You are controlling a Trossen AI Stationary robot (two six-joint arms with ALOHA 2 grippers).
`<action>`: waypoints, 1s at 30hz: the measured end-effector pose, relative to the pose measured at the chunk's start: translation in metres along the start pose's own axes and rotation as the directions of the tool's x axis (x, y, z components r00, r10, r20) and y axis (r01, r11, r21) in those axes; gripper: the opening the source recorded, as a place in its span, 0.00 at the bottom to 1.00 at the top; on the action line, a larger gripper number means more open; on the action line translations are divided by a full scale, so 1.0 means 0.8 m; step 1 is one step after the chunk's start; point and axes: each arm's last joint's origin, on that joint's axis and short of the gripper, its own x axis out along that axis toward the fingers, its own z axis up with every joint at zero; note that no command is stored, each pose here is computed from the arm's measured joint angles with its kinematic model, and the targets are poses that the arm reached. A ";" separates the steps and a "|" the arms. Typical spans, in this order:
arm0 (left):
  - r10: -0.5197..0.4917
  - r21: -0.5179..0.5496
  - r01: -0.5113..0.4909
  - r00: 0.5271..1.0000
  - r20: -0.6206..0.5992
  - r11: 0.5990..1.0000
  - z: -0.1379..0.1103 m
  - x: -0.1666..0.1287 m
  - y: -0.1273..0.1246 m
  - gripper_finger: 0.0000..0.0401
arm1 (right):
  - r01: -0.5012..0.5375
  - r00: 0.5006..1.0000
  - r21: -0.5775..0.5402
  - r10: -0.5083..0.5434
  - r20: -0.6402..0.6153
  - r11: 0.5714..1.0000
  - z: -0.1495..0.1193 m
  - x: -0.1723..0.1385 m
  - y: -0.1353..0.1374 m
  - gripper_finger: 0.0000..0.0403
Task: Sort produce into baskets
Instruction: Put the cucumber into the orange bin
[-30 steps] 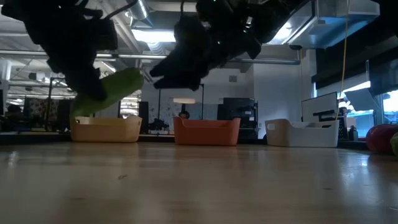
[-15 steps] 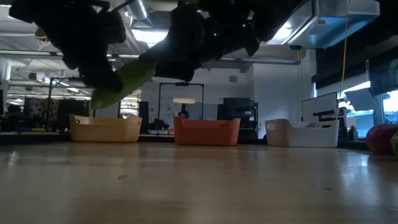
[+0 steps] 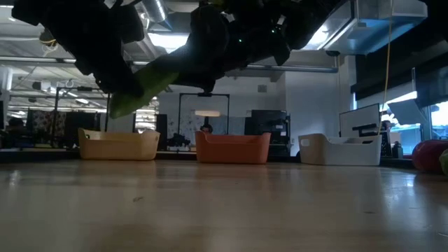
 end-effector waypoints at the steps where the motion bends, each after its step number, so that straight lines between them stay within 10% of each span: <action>1: 0.000 -0.005 0.000 1.000 -0.001 1.000 0.000 0.000 0.000 0.42 | -0.002 1.000 0.000 0.002 0.000 1.000 0.000 0.000 0.000 0.36; 17: 0.037 -0.111 -0.039 0.999 -0.016 0.993 0.000 0.002 0.007 0.61 | 0.038 0.999 -0.007 -0.038 -0.030 0.999 -0.003 -0.001 -0.002 0.34; 30: 0.141 -0.106 -0.149 0.987 -0.074 0.983 -0.014 0.002 0.016 0.62 | 0.290 0.921 -0.146 -0.317 -0.227 0.946 0.016 -0.059 -0.028 0.35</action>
